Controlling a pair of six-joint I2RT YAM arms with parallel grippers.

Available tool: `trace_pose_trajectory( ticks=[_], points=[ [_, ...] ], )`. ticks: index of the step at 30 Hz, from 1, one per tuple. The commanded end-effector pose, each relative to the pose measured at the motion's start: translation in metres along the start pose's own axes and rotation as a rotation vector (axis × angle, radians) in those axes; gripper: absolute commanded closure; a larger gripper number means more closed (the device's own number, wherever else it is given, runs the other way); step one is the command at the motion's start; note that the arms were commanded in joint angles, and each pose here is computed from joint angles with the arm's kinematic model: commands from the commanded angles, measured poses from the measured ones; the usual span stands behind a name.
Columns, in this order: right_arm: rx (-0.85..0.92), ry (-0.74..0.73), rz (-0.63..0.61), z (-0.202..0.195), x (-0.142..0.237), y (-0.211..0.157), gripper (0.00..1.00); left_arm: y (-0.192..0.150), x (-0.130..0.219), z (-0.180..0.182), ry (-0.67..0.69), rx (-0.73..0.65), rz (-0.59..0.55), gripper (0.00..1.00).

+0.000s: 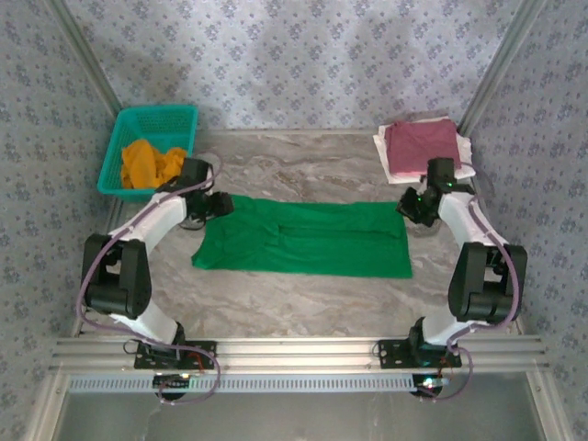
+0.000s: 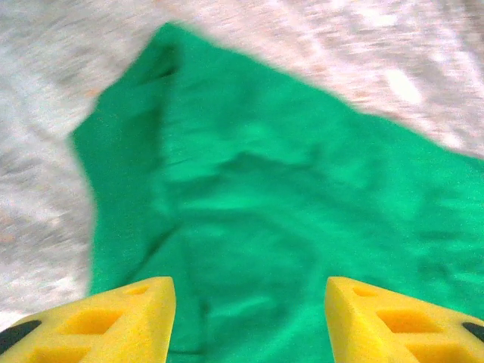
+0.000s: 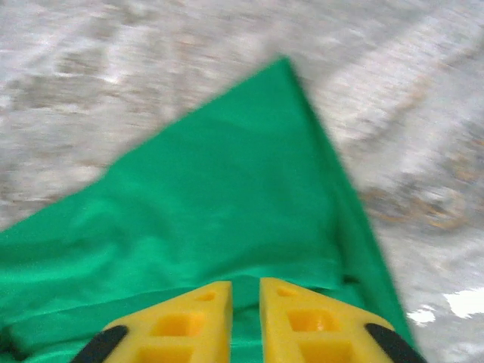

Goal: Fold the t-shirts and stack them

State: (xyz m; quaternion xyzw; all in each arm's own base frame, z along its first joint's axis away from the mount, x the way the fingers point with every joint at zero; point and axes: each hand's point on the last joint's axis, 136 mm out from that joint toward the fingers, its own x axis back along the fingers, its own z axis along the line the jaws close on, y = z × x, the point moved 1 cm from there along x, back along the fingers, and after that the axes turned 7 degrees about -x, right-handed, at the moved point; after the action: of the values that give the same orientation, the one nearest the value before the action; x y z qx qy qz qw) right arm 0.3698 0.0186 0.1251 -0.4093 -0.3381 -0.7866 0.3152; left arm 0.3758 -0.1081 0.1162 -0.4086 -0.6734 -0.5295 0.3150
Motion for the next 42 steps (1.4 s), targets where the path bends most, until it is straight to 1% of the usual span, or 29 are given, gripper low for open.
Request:
trace_pose_trajectory(
  ticks=[1, 3, 4, 6, 7, 9, 11, 15, 19, 20, 22, 24, 27, 30, 33, 35, 36, 39, 42],
  points=[
    [0.027, 0.043, 0.039, 0.021, -0.01, -0.009, 0.82, -0.029, -0.01, -0.007, -0.002, 0.021, 0.091, 0.45],
    [0.053, 0.067, 0.048, 0.029, -0.02, -0.013, 0.82, -0.04, -0.016, -0.003, -0.006, 0.046, 0.091, 0.43],
    [0.075, 0.084, 0.058, 0.034, -0.026, -0.017, 0.86, -0.043, -0.019, -0.004, -0.021, 0.048, 0.093, 0.43],
    [0.103, 0.095, 0.087, 0.041, -0.036, -0.021, 0.98, -0.042, -0.022, -0.011, -0.04, 0.038, 0.09, 0.46],
    [0.115, 0.101, 0.108, 0.044, -0.042, -0.024, 1.0, -0.04, -0.024, -0.016, -0.05, 0.03, 0.081, 0.48],
    [0.102, 0.099, 0.133, 0.042, -0.055, -0.026, 1.0, -0.04, -0.032, -0.025, -0.066, 0.024, 0.074, 0.51],
    [0.05, 0.098, 0.166, 0.034, -0.069, -0.031, 1.0, -0.048, -0.046, -0.02, -0.05, 0.071, 0.101, 0.6],
    [-0.083, 0.076, 0.173, 0.004, -0.091, -0.039, 1.0, -0.08, -0.068, -0.007, -0.035, 0.144, 0.156, 0.62],
    [-0.168, 0.062, 0.196, -0.018, -0.102, -0.05, 1.0, -0.121, -0.079, 0.005, -0.019, 0.193, 0.237, 0.64],
    [-0.2, 0.057, 0.2, -0.025, -0.104, -0.055, 1.0, -0.131, -0.08, 0.009, -0.011, 0.208, 0.254, 0.66],
    [-0.256, 0.062, 0.189, -0.034, -0.101, -0.058, 1.0, -0.142, -0.079, 0.014, 0.0, 0.225, 0.274, 0.7],
    [-0.294, 0.062, 0.168, -0.04, -0.095, -0.06, 1.0, -0.141, -0.076, 0.015, 0.007, 0.23, 0.271, 0.71],
    [-0.298, 0.032, 0.179, -0.045, -0.086, -0.069, 1.0, -0.123, -0.075, 0.015, 0.018, 0.209, 0.24, 0.71],
    [-0.349, 0.071, 0.216, -0.044, -0.084, -0.087, 1.0, -0.084, -0.086, 0.007, -0.007, 0.181, 0.212, 0.71],
    [-0.364, 0.053, 0.237, -0.047, -0.078, -0.108, 1.0, -0.034, -0.104, -0.004, -0.018, 0.139, 0.172, 0.73],
    [-0.354, 0.02, 0.217, -0.049, -0.071, -0.122, 1.0, -0.001, -0.12, -0.007, 0.004, 0.112, 0.124, 0.74],
    [-0.349, 0.001, 0.201, -0.05, -0.067, -0.127, 1.0, 0.012, -0.128, -0.006, 0.02, 0.114, 0.106, 0.74],
    [-0.353, -0.025, 0.182, -0.051, -0.058, -0.149, 1.0, 0.044, -0.152, -0.01, 0.0, 0.127, 0.112, 0.76],
    [-0.342, -0.048, 0.171, -0.05, -0.051, -0.175, 1.0, 0.081, -0.169, -0.021, -0.037, 0.113, 0.061, 0.73]
  ],
)
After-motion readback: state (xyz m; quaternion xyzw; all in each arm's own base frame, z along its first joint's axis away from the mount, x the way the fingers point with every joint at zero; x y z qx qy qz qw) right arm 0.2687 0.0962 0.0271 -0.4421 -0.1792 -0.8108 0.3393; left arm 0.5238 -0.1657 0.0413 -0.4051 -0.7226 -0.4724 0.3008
